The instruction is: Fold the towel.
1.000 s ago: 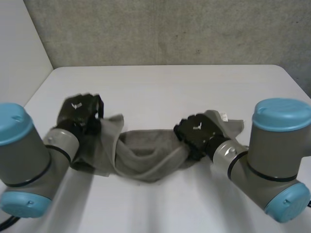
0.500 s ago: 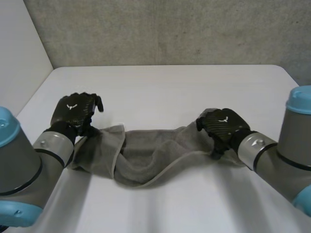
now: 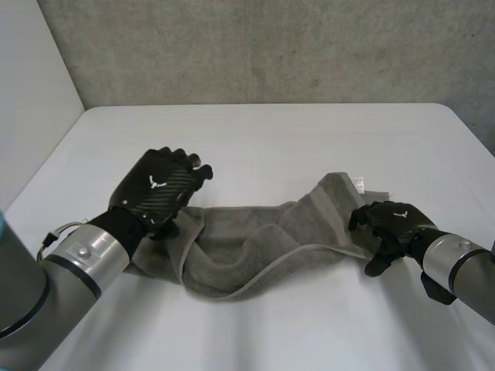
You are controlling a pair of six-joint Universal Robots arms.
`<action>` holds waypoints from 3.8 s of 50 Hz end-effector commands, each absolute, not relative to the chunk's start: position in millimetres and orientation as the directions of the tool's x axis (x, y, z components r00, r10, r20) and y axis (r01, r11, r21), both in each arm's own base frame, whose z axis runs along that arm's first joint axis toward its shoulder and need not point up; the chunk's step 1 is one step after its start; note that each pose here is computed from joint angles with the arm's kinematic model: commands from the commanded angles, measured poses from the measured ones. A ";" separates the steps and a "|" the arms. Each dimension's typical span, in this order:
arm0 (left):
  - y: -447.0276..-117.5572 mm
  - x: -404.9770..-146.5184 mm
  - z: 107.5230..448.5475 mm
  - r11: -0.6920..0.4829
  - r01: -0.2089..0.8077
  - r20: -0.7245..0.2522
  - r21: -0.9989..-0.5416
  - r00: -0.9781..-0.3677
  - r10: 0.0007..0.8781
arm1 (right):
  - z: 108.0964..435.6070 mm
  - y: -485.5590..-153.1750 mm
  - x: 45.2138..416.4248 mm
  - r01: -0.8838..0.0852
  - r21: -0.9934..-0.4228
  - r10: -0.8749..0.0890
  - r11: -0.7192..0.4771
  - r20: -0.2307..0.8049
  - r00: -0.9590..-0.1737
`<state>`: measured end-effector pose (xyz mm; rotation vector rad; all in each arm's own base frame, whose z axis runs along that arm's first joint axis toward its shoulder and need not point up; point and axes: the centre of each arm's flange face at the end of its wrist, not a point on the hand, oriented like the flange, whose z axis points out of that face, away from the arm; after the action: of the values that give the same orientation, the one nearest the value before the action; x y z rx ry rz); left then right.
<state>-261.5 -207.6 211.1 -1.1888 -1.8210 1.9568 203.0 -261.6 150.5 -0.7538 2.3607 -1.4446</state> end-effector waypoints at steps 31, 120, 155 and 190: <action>-243.7 -272.0 172.3 -0.313 0.638 -0.659 -0.703 -0.421 0.623 | 160.4 -295.7 217.0 -0.287 -0.939 -0.570 0.191 0.132 -0.811; -295.5 -185.3 136.3 0.187 0.052 -0.020 -0.981 -0.985 0.170 | 139.6 -252.8 248.8 -0.690 -0.677 -0.603 -0.256 0.670 -0.434; -272.5 -209.5 169.2 -0.122 0.490 -0.484 -0.863 -0.733 0.479 | 152.5 -285.7 216.9 -0.679 -0.715 -0.522 -0.168 0.649 -0.554; -247.9 -242.1 168.2 -0.197 0.566 -0.564 -0.800 -0.601 0.566 | 149.1 -286.3 215.2 -0.680 -0.716 -0.530 -0.159 0.643 -0.553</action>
<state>-246.8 -248.7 185.7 -1.3188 -1.9003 2.0885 215.3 -286.2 149.8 -1.5325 2.1095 -1.9647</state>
